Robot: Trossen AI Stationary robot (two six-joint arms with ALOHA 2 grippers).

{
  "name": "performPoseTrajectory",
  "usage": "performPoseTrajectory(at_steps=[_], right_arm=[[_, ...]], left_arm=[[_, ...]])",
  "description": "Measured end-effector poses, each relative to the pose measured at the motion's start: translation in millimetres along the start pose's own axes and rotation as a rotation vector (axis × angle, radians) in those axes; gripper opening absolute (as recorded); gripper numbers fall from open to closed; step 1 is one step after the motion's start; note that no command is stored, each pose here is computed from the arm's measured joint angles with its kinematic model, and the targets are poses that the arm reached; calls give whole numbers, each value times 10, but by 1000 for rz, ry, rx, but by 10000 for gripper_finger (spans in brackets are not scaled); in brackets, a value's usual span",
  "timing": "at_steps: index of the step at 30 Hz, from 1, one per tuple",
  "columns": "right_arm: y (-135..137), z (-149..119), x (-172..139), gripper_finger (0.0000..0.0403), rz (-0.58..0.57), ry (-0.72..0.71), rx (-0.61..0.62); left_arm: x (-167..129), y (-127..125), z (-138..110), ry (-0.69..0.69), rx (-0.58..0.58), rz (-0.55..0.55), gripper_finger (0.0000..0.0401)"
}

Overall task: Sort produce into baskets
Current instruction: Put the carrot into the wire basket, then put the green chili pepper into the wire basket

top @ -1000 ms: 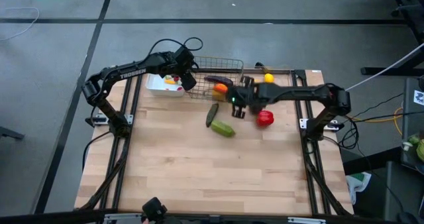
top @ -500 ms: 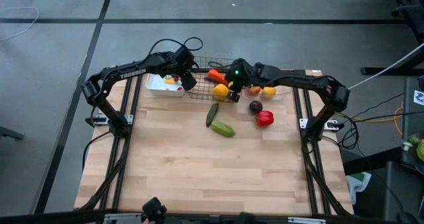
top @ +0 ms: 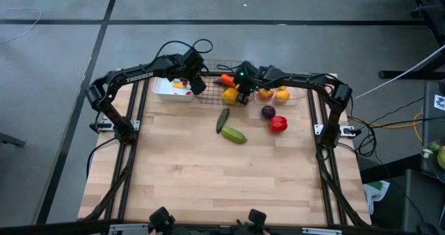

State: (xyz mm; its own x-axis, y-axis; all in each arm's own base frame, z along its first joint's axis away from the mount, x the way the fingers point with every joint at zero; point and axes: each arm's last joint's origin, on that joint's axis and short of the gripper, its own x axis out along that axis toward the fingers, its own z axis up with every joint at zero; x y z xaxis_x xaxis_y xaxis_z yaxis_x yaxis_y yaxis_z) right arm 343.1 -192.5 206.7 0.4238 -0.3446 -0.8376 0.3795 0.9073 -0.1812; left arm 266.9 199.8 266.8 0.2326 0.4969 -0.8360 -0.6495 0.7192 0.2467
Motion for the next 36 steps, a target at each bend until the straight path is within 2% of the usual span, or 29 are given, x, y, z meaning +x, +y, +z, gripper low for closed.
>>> performPoseTrajectory(at_steps=[3, 17, 29, 36], right_arm=[[14, -11, 88, 96, 2, 4, -4], [2, 35, 98, 101, -10, -46, 1], [2, 34, 98, 184, -10, -46, 1], [1, 34, 98, 198, -14, -45, 1]], left_arm=[[0, 0, 0, 0, 0, 0, 210], [0, 0, 0, 0, 0, 0, 210], [0, 0, 0, 0, -3, 0, 210], [0, 1, 0, 0, -4, 0, 210]])
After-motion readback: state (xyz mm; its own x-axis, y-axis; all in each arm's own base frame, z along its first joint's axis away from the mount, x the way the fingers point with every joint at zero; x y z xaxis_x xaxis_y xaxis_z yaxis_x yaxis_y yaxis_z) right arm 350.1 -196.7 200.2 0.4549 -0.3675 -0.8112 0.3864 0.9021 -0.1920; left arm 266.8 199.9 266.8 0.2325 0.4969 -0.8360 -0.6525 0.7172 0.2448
